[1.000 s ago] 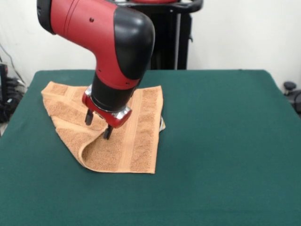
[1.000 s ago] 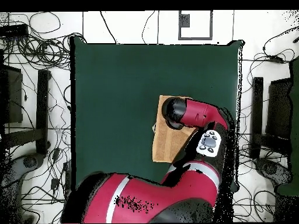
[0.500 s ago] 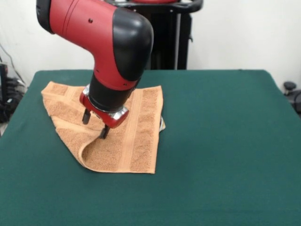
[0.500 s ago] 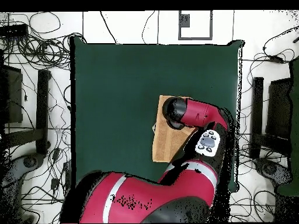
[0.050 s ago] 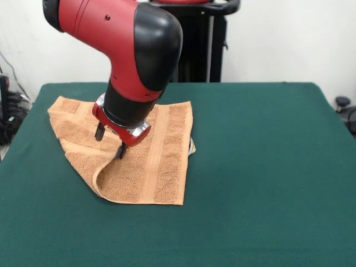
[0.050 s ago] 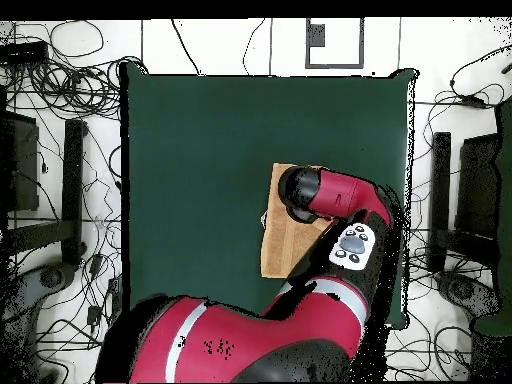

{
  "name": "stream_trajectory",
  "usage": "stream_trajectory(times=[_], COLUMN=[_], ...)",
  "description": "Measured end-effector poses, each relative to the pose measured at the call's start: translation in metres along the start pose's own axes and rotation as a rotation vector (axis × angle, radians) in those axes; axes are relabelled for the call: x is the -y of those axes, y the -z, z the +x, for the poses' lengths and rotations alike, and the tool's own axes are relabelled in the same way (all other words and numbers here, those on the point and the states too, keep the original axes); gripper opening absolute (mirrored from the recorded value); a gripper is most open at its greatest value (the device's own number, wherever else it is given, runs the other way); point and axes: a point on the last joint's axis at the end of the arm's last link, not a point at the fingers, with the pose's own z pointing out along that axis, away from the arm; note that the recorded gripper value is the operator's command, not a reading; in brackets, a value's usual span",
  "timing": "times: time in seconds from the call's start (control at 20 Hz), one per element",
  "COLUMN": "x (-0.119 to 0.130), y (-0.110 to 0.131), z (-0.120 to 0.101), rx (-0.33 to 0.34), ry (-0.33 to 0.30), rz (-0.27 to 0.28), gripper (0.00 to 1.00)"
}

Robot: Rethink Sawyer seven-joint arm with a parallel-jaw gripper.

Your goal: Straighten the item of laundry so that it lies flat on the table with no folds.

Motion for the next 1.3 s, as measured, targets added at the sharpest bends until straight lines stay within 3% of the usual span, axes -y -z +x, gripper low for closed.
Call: stream_trajectory(times=[1.3], x=[0.007], y=[0.010], z=[-0.011], rx=[0.010], ry=[-0.024], rz=[0.022], gripper=[1.00])
